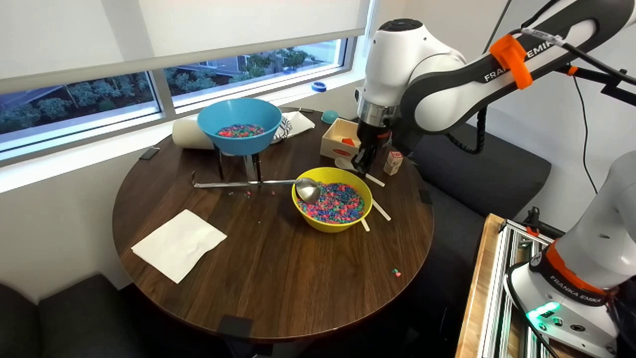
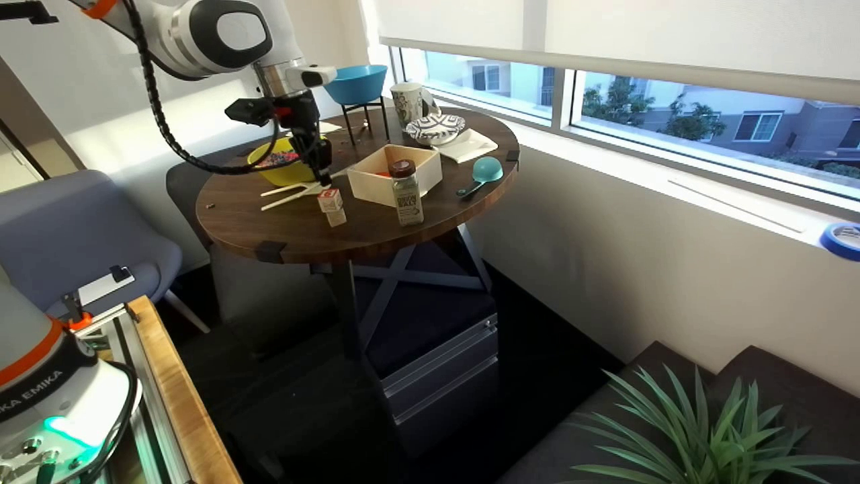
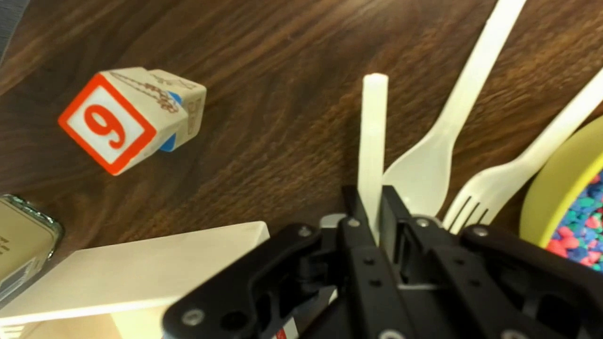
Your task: Pick up the far right white spoon, scoop a spoonful of the substance from the yellow bowl and pour it into the blue bowl, put the white spoon back onto the table
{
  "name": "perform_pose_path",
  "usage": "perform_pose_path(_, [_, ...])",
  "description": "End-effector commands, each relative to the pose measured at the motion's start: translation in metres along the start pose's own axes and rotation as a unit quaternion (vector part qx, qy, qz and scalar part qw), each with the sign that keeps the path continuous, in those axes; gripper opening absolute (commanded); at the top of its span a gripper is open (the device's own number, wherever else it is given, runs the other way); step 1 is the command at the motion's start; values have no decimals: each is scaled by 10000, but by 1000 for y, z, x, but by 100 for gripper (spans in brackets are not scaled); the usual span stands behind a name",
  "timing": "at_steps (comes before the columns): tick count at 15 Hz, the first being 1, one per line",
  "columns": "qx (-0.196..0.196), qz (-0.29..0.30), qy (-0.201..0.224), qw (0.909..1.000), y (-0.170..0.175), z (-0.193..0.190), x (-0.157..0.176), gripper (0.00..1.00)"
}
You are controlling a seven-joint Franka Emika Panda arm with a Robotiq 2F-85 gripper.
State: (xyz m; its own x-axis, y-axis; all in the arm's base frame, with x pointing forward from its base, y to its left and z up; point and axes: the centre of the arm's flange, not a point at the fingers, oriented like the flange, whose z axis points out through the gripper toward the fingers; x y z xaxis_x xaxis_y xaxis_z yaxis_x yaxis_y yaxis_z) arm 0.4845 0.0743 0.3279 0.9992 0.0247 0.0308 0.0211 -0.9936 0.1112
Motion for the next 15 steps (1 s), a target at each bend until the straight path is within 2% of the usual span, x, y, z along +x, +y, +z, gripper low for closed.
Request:
perform_pose_path(1, [30, -131, 46, 9999, 13, 11, 3, 3])
perform_pose_path(2, [31, -158, 33, 9999, 16, 12, 4, 14])
perform_pose_path(3, [60, -205, 51, 9998, 17, 11, 5, 39])
perform_pose_path(5, [110, -212, 98, 9997, 19, 2, 6, 43])
perform_pose_path(6, [135, -206, 164, 9996, 19, -6, 7, 49])
perform_pose_path(12, [290, -175, 540, 9980, 25, -58, 9, 95])
perform_pose_path(13, [423, -111, 624, 9971, 22, -68, 8, 99])
perform_pose_path(15, [427, 26, 883, 9952, 23, -87, 6, 100])
